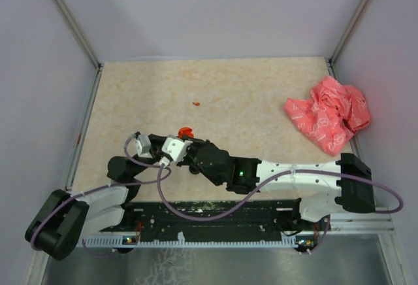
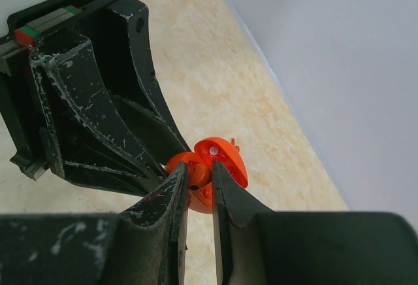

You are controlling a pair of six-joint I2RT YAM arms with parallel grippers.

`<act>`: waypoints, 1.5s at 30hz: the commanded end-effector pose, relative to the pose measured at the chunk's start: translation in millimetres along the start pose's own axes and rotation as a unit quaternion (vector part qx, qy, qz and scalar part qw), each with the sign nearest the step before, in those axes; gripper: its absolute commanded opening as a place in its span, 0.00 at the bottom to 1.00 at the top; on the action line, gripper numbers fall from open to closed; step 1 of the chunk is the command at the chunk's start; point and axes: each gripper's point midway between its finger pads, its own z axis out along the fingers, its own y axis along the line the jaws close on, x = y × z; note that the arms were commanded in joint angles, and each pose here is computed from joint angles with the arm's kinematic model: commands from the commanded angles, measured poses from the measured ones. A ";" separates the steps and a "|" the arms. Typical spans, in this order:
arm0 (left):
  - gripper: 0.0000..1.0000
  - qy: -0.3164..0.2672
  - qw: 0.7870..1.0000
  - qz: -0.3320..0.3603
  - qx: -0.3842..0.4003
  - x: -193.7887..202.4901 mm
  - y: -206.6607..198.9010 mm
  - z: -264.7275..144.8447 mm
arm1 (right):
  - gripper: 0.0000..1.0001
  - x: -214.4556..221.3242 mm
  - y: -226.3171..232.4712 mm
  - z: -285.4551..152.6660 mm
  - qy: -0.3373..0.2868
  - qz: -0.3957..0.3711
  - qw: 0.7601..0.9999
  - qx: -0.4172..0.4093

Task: Insert the wireless bluetooth earbuds into the charging case
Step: Place the earbud in the charging case, then move the earbud to the center of the board.

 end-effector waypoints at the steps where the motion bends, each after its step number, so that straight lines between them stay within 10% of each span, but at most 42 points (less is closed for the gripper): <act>1: 0.00 -0.056 0.998 0.025 -0.018 -32.1 8.1 8.1 | 0.13 -17.0 24.2 -0.9 -0.009 0.048 0.998 -0.041; 23: 0.00 -0.034 0.998 0.015 -0.046 -6.6 18.7 0.9 | 0.50 -43.8 -30.9 7.7 0.010 0.232 0.973 0.002; 45: 0.00 -0.020 0.995 0.006 -0.096 0.0 28.5 -13.6 | 0.52 34.4 -78.7 -2.8 0.062 0.320 0.944 -0.042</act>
